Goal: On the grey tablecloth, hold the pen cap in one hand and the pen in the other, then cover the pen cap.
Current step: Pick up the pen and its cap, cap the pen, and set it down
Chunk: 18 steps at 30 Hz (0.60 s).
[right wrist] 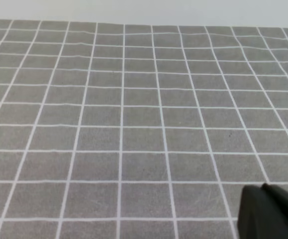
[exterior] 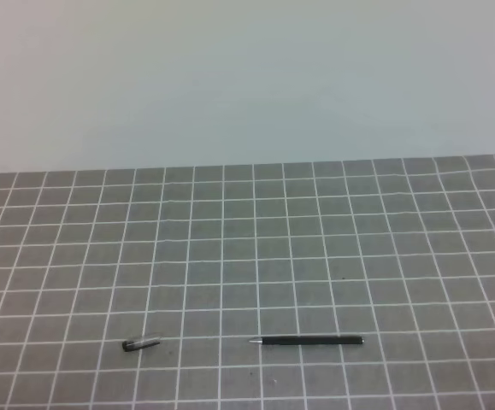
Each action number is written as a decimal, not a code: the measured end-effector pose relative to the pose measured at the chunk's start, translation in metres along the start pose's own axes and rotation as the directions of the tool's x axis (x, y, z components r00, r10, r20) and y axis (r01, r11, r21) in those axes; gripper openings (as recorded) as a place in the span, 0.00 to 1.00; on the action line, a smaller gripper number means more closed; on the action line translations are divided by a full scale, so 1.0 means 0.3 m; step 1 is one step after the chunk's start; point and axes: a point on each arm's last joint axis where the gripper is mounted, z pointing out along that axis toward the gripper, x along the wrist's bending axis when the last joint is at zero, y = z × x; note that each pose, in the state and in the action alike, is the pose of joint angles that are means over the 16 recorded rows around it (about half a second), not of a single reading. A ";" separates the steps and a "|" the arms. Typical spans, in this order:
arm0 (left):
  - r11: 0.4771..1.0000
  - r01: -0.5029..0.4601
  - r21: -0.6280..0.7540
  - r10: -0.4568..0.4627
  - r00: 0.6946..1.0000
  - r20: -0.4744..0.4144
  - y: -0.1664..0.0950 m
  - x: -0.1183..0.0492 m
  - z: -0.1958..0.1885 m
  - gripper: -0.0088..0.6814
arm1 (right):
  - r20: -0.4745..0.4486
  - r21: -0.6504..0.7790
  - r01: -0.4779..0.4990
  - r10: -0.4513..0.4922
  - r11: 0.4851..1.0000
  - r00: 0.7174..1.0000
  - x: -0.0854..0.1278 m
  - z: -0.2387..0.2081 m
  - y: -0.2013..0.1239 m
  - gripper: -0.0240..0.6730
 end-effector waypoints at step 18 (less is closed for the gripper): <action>0.988 -0.001 -0.152 -0.001 1.000 -0.009 0.046 0.003 -0.004 0.01 | 0.005 -0.064 0.019 -0.019 0.998 1.000 -0.001 0.000 0.017 0.04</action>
